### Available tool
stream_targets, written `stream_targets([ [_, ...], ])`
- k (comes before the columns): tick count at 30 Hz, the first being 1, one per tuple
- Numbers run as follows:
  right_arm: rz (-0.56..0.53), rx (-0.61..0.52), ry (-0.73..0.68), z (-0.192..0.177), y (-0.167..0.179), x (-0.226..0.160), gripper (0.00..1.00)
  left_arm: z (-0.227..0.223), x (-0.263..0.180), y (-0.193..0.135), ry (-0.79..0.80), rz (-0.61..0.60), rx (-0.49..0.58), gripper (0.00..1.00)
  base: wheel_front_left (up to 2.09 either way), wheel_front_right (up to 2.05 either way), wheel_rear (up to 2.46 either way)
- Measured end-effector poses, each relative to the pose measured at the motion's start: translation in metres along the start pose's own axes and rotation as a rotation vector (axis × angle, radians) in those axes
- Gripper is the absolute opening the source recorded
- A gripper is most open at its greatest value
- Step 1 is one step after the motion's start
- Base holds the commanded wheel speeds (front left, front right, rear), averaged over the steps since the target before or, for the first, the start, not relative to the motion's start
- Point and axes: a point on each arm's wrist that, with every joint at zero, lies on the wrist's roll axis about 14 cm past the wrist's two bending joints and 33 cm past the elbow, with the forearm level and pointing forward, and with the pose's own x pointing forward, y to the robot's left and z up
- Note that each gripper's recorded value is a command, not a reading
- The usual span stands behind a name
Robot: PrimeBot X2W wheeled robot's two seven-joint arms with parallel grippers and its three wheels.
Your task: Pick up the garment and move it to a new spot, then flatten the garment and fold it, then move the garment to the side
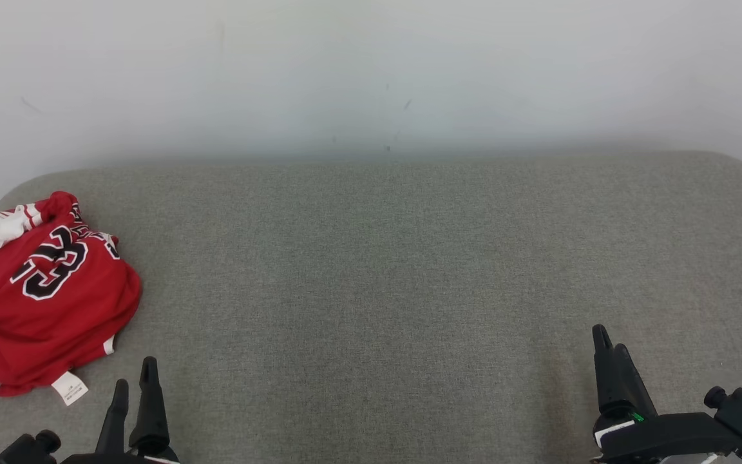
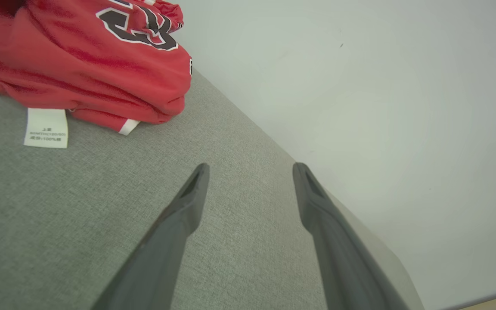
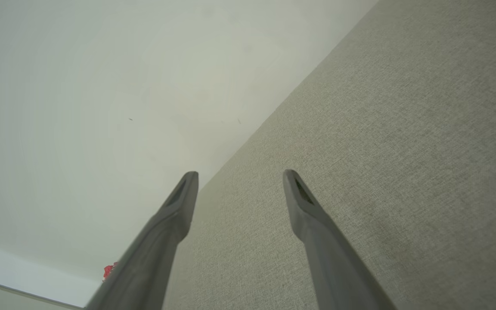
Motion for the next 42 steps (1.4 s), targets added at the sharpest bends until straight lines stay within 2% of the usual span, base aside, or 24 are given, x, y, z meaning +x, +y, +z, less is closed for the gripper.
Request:
stream_targets([
  [6,0.023,-0.124,0.004,-0.003,0.006,-0.001,1.0,-0.001,-0.001,-0.002,0.003,-0.011,0.116,1.0,0.0,0.0,0.0],
  [15,0.052,-0.25,0.004,-0.006,0.012,-0.001,1.0,0.002,-0.001,-0.005,-0.013,-0.028,0.234,1.0,0.0,0.0,0.0],
  [42,0.13,-0.542,-0.036,-0.004,0.029,-0.002,1.0,0.012,-0.006,-0.015,-0.075,-0.072,0.517,1.0,0.0,0.0,0.0],
])
